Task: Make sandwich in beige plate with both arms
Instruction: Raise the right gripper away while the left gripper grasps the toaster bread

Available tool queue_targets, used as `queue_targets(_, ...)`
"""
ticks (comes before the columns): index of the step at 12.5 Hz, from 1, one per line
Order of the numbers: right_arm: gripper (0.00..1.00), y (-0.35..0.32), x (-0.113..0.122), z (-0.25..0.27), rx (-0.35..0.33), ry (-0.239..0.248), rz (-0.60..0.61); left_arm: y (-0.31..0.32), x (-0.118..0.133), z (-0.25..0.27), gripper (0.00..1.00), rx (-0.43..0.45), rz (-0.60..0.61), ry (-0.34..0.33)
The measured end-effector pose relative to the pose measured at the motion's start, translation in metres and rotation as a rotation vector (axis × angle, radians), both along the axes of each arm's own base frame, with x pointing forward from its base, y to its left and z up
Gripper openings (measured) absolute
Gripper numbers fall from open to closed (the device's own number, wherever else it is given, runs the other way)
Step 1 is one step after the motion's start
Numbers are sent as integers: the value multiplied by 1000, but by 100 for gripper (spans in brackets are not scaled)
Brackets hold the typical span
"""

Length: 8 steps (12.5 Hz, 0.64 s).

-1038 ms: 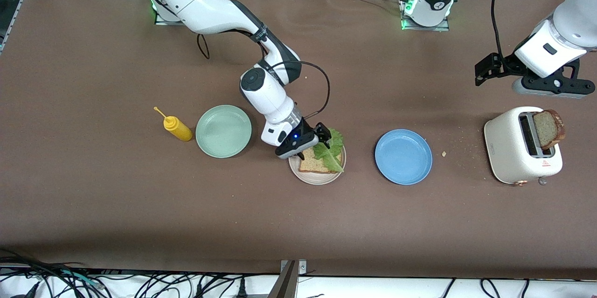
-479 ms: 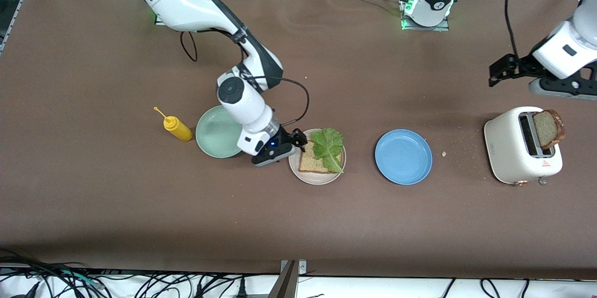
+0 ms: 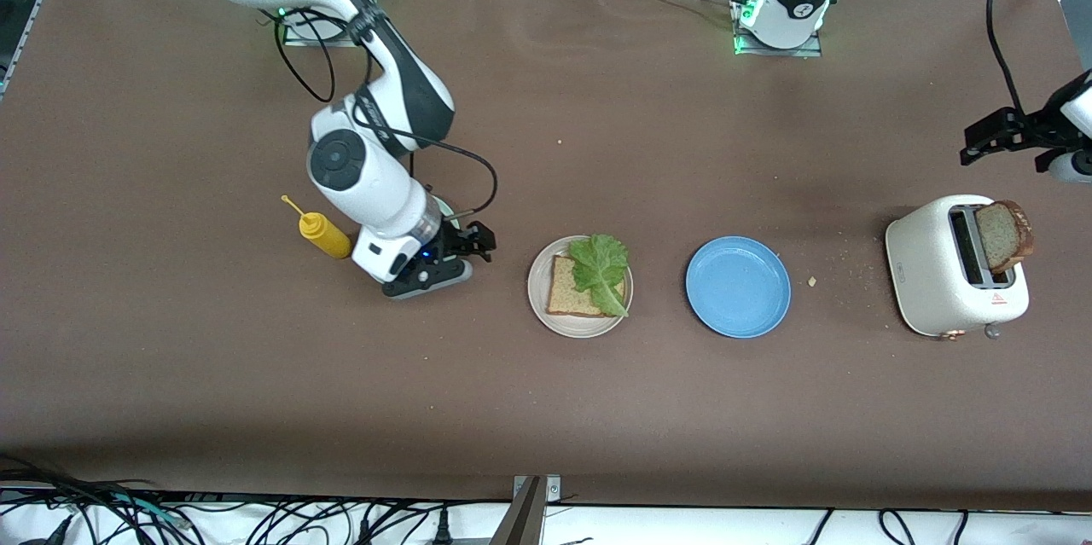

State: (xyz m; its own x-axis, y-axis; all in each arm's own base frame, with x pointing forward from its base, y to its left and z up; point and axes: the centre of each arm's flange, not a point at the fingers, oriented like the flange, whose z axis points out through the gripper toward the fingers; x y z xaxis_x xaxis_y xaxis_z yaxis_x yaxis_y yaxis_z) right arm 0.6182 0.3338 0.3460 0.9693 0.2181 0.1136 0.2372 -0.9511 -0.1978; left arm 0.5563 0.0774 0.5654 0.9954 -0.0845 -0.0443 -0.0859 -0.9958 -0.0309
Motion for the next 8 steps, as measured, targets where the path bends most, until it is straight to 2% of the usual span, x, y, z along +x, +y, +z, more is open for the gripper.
queue_targets(3, 100, -48, -4, 39, -37, 27, 11, 23, 7, -14, 100, 41, 10, 2)
queue_targets(8, 100, -151, 0, 68, -74, -5, 32, 60, 20, -54, 100, 52, 48, 22)
